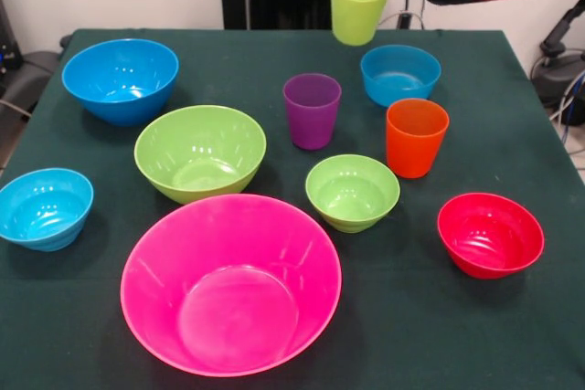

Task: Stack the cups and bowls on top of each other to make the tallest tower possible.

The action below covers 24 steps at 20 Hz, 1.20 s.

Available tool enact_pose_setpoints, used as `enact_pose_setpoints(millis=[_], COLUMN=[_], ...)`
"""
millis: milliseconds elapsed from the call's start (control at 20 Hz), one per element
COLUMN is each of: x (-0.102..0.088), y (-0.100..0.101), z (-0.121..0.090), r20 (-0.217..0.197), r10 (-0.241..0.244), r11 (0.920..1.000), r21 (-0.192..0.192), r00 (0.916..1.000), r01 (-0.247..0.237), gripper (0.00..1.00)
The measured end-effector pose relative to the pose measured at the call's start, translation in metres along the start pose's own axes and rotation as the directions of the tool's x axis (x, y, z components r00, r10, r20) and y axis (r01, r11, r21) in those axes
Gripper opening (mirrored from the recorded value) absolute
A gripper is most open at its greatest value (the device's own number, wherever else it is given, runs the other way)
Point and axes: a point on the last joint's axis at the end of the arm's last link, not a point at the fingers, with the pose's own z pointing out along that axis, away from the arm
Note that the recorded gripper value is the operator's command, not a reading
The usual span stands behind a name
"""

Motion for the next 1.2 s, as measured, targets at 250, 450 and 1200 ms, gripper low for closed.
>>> enact_pose_setpoints(millis=[250, 450, 1200], x=[-0.009, -0.019, -0.060], y=[-0.008, -0.024, -0.069], z=[-0.010, -0.016, -0.015], r20=[0.026, 0.044, 0.025], r10=[-0.008, -0.005, 0.007], r11=[0.9993, 0.9969, 0.9837], r21=[-0.036, -0.079, -0.180], r00=[0.9996, 0.9990, 0.9997], r01=[0.009, 0.008, -0.002], gripper=[0.00, 0.00, 0.00])
